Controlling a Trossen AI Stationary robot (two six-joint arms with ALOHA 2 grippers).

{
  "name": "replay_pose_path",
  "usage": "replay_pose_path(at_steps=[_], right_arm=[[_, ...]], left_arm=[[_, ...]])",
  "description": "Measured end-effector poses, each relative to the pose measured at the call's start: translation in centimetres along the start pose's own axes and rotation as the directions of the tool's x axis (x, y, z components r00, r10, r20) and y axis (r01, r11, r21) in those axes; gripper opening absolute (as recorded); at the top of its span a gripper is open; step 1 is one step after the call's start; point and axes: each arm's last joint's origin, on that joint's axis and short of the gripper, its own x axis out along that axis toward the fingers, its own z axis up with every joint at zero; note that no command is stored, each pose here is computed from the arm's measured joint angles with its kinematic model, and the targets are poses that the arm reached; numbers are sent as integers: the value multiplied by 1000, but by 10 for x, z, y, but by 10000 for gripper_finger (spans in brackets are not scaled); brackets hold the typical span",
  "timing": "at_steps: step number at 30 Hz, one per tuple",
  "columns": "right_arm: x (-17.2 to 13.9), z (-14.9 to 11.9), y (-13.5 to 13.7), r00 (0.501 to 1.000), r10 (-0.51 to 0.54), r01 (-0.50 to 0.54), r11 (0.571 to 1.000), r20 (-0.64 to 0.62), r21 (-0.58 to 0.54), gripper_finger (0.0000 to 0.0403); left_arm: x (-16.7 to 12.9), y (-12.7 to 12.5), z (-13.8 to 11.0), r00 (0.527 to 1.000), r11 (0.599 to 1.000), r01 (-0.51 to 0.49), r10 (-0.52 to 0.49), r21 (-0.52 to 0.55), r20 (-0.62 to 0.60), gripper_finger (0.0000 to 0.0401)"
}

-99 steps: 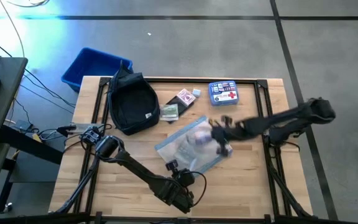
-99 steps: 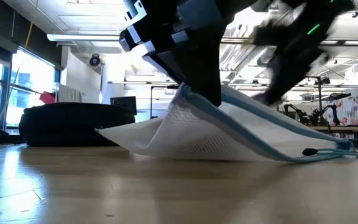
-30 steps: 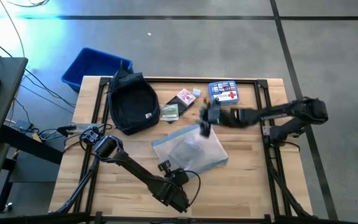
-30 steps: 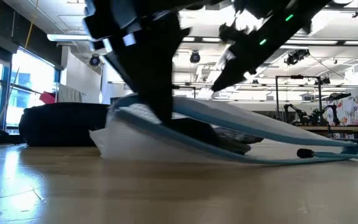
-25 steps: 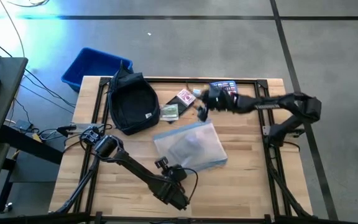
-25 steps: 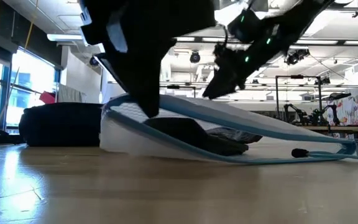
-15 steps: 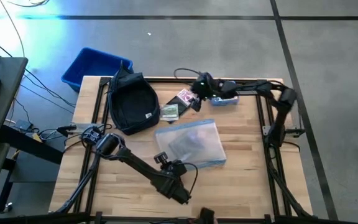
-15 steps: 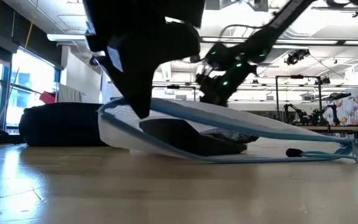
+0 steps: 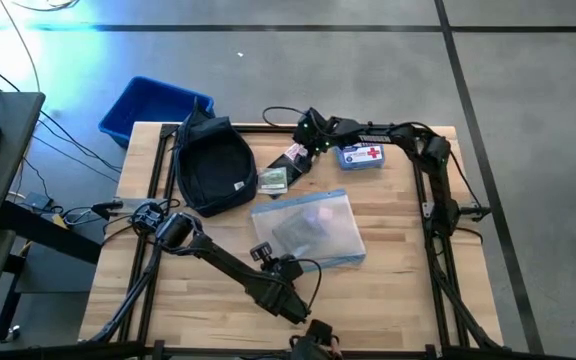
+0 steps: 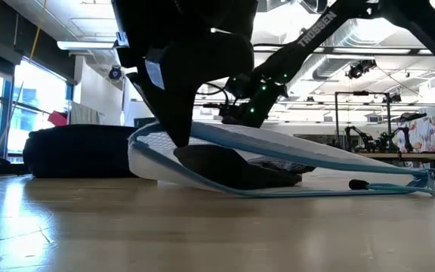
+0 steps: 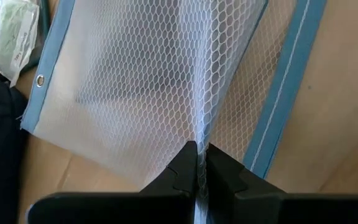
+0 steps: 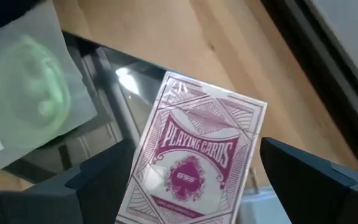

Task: Unpack backpack
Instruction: Put the white playing cards box into the transparent zipper bag

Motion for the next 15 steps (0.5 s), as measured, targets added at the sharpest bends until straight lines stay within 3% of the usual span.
replay_pose_path(at_steps=[12, 15], right_arm=[[17, -4, 0, 1000, 20, -20, 1000, 1, 18, 335], [24, -6, 2, 999, 35, -35, 995, 2, 91, 335]], left_arm=[[-1, -9, 4, 996, 994, 89, -87, -59, 25, 0], [-1, -10, 5, 994, 992, 102, -100, -68, 33, 0]])
